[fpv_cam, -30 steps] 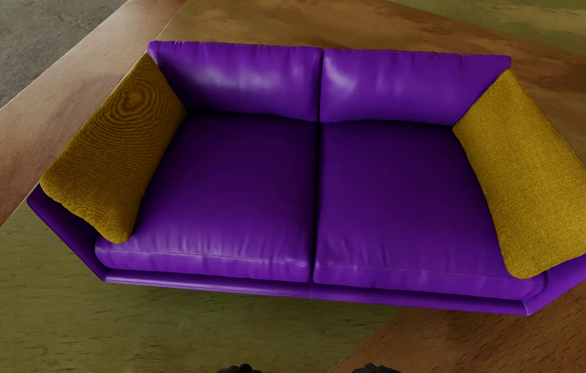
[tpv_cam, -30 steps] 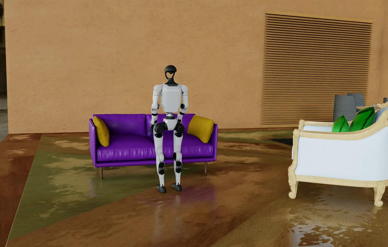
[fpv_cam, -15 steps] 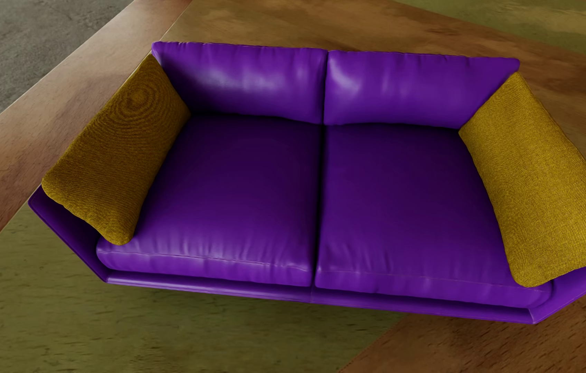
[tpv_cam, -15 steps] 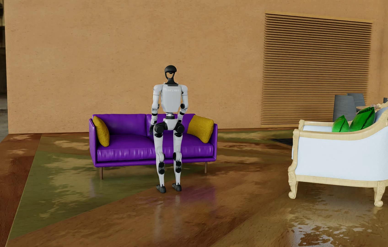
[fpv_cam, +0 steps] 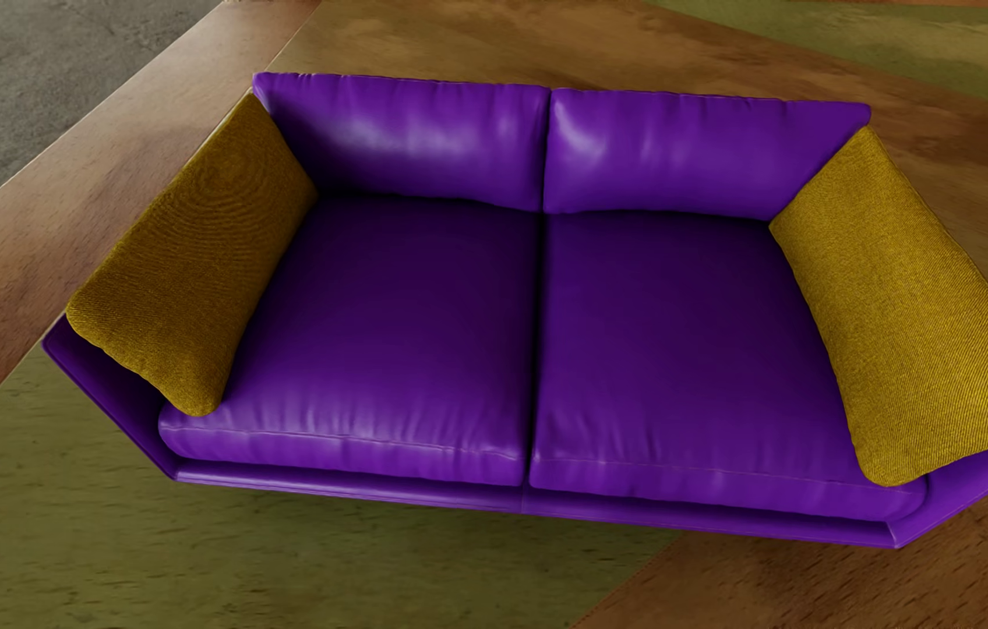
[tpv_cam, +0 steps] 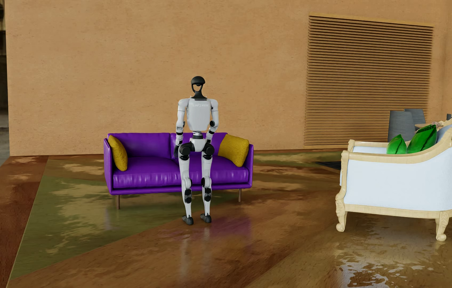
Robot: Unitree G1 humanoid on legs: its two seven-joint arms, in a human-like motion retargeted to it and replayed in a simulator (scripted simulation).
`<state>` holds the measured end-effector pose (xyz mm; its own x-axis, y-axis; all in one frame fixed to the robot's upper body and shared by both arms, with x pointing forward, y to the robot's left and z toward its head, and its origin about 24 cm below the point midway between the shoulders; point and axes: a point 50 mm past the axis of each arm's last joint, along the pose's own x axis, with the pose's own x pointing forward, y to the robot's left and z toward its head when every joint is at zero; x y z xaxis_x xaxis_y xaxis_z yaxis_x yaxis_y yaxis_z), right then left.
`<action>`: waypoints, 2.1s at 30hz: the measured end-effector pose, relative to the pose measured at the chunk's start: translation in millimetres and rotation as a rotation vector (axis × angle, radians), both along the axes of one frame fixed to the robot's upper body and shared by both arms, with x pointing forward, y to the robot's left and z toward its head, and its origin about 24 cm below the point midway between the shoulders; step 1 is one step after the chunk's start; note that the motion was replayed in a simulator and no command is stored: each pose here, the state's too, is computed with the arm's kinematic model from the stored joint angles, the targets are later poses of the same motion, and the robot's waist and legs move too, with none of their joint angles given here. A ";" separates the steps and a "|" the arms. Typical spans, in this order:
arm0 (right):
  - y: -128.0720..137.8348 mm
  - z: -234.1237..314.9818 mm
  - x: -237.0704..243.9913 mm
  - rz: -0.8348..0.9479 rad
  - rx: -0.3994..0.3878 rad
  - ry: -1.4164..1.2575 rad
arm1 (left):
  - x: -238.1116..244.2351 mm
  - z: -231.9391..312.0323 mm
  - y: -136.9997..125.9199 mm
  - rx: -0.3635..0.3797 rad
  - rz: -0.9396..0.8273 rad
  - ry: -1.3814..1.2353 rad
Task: Move towards the dark purple sofa
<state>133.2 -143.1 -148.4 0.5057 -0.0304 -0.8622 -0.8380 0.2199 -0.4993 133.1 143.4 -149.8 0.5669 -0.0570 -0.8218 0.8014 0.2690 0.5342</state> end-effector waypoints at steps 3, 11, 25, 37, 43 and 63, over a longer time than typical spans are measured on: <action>0.9 0.3 0.5 0.009 0.000 -0.002 | -0.1 -0.2 -1.0 0.000 -0.017 0.005; -2.6 -1.4 -3.4 0.014 -0.003 0.006 | -7.0 -2.4 -1.7 0.004 -0.045 0.030; -3.4 -2.4 -10.0 -0.020 -0.003 0.009 | -7.2 -2.5 5.3 0.020 -0.041 0.025; -2.5 -2.5 -10.0 -0.008 -0.010 0.010 | -3.5 -0.9 1.9 0.010 -0.048 0.013; -1.3 -2.2 -8.4 0.004 -0.011 0.011 | -4.7 -1.7 4.1 0.020 -0.055 0.022; -2.5 1.0 1.8 -0.021 0.017 -0.012 | -4.8 -1.3 -5.9 -0.004 -0.023 0.015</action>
<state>135.0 -145.6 -147.4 0.5152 -0.0265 -0.8567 -0.8272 0.2461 -0.5051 128.3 137.5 -151.1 0.5533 -0.0732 -0.8297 0.8152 0.2522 0.5214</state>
